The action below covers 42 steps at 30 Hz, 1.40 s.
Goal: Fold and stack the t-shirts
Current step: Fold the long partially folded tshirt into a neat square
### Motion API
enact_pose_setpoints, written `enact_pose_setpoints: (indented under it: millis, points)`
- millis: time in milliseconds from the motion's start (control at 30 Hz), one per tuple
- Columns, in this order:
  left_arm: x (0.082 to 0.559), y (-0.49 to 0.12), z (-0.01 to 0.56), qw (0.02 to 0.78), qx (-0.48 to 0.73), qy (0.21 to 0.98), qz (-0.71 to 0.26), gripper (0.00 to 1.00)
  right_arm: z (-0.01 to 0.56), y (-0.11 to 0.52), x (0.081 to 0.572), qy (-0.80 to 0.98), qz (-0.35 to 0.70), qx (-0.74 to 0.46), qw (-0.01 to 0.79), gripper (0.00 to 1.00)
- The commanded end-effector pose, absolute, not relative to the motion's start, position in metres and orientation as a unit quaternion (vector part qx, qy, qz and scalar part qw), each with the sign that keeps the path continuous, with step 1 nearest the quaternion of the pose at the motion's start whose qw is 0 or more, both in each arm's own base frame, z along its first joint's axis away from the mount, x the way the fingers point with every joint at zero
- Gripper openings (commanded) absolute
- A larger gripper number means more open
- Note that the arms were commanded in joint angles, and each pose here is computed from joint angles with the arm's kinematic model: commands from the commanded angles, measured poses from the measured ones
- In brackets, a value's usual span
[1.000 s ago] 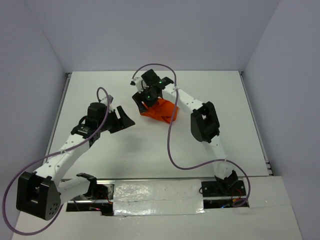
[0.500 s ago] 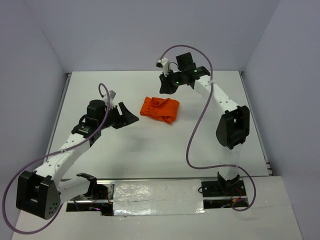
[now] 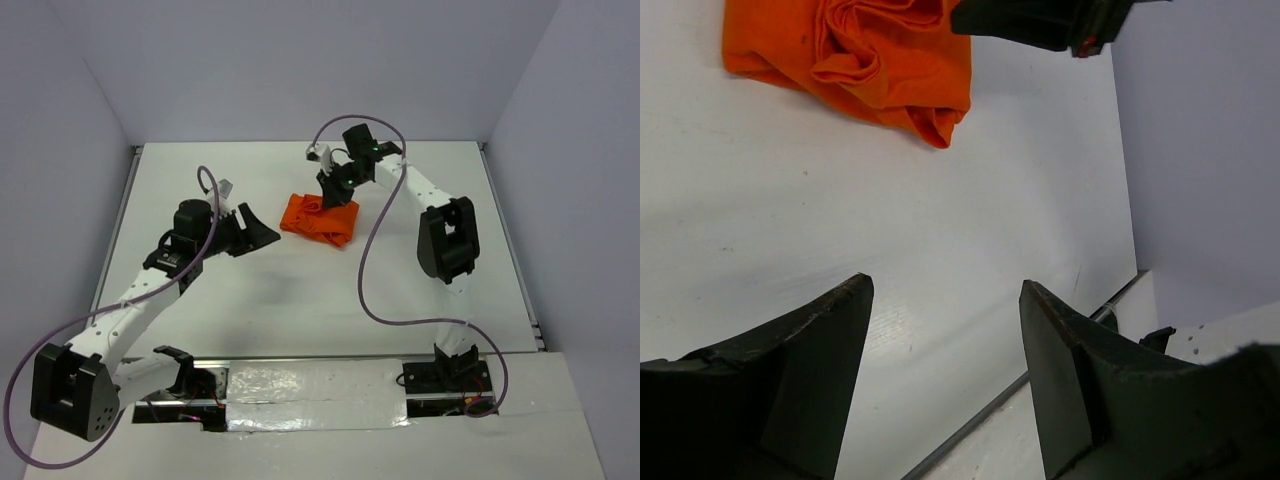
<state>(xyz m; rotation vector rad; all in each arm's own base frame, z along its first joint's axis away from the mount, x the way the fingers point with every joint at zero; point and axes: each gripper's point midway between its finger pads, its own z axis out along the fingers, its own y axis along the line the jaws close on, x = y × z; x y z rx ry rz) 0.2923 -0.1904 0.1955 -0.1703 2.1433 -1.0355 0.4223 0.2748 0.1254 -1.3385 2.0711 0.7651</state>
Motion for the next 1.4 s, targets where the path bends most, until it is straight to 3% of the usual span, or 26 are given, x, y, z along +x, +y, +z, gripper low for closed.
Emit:
enact_pose_setpoints:
  millis: [0, 200, 700, 1067, 1167, 1200, 1267, 1300, 1367]
  points:
    - [0.289, -0.19, 0.209, 0.389, -0.066, 0.82, -0.414, 0.73, 0.124, 0.283, 0.433, 0.77, 0.273, -0.505, 0.278, 0.08]
    - [0.285, -0.188, 0.205, 0.388, -0.073, 0.822, -0.411, 0.73, 0.107, 0.289, 0.435, 0.776, 0.27, -0.503, 0.267, 0.08]
    - [0.281, -0.186, 0.202, 0.379, -0.084, 0.825, -0.41, 0.73, 0.098, 0.33, 0.488, 0.793, 0.24, -0.453, 0.329, 0.09]
    - [0.282, -0.186, 0.201, 0.376, -0.086, 0.827, -0.409, 0.73, 0.063, 0.325, 0.508, 0.827, 0.183, -0.429, 0.315, 0.18]
    - [0.284, -0.186, 0.202, 0.377, -0.086, 0.827, -0.408, 0.74, 0.065, 0.323, 0.501, 0.824, 0.186, -0.435, 0.311, 0.18]
    - [0.284, -0.187, 0.204, 0.379, -0.085, 0.826, -0.408, 0.73, 0.095, 0.327, 0.503, 0.807, 0.196, -0.437, 0.346, 0.18]
    - [0.285, -0.187, 0.206, 0.382, -0.083, 0.824, -0.41, 0.74, 0.101, 0.323, 0.489, 0.801, 0.201, -0.44, 0.354, 0.19]
    - [0.286, -0.187, 0.206, 0.383, -0.084, 0.824, -0.409, 0.74, 0.144, 0.324, 0.48, 0.778, 0.212, -0.445, 0.39, 0.19]
    - [0.286, -0.187, 0.206, 0.383, -0.083, 0.824, -0.41, 0.74, 0.144, 0.324, 0.473, 0.778, 0.22, -0.446, 0.385, 0.19]
